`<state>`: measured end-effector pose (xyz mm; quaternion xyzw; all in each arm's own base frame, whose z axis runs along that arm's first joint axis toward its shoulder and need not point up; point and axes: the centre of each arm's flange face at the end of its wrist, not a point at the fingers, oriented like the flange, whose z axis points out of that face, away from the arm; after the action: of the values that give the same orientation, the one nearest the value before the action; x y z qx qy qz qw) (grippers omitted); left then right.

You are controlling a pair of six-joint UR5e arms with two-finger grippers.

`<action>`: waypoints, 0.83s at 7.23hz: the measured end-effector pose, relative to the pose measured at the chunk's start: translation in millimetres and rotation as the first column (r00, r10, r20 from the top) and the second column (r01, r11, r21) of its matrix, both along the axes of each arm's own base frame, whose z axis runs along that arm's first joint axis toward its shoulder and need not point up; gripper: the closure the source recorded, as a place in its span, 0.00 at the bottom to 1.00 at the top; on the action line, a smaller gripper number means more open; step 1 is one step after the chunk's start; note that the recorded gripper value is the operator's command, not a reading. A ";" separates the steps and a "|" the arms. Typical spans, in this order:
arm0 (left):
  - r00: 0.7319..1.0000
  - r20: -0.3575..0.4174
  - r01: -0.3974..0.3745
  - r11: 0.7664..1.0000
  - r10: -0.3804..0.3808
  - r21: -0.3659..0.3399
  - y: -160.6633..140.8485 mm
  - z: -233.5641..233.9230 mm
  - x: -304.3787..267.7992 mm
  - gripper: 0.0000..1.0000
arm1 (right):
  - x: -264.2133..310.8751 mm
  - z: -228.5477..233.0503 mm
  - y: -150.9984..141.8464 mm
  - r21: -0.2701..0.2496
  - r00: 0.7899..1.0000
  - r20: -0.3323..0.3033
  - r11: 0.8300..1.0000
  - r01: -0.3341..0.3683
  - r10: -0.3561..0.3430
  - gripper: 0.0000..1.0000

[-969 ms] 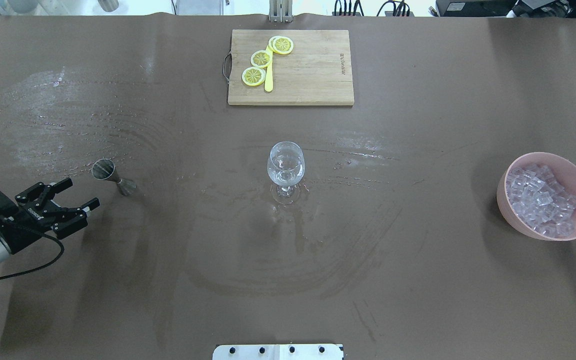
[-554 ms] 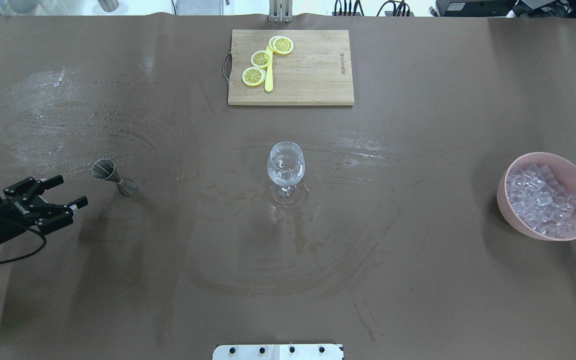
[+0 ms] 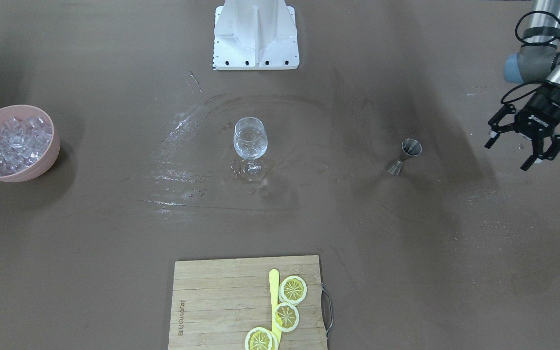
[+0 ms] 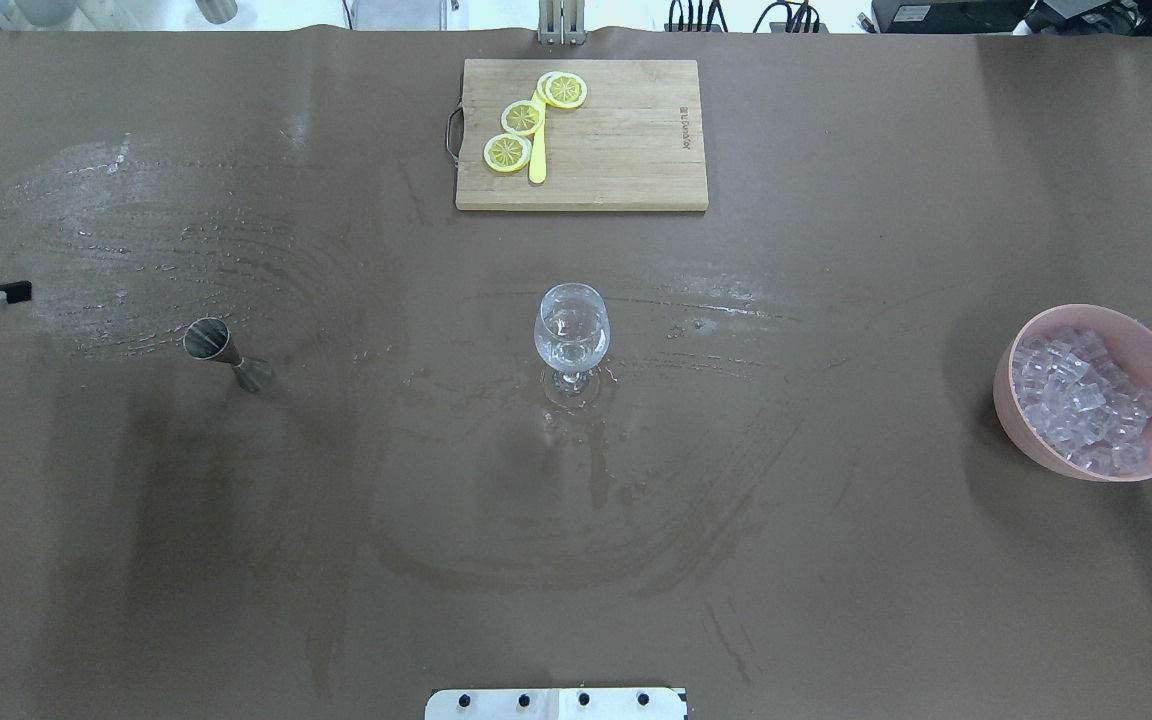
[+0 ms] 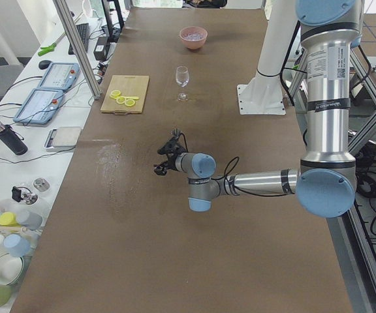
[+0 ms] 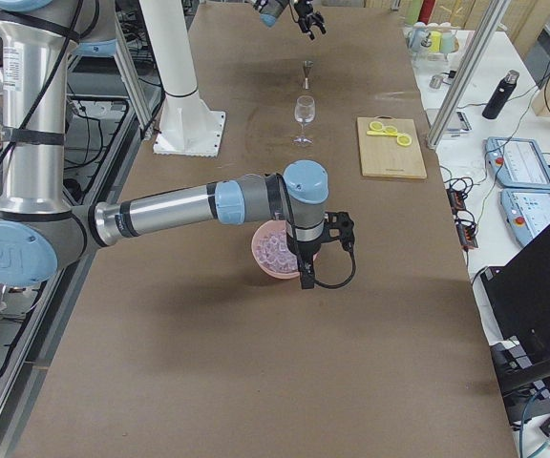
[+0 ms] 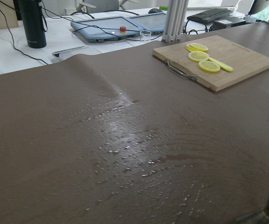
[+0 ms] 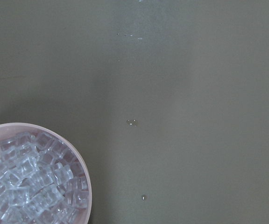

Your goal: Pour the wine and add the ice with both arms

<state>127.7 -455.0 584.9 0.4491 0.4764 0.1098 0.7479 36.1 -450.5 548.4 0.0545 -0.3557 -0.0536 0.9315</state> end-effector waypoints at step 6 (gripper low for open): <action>0.947 0.313 -0.003 0.974 0.075 -0.225 -87.2 -25.7 -148.2 0.01 | -0.1 0.1 0.0 0.000 1.000 0.001 1.000 0.000 0.000 0.00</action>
<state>-20.5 -542.2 559.2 0.3296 0.3671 0.1420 0.8582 36.0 -450.5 548.4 0.0544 -0.3563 -0.0536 0.9313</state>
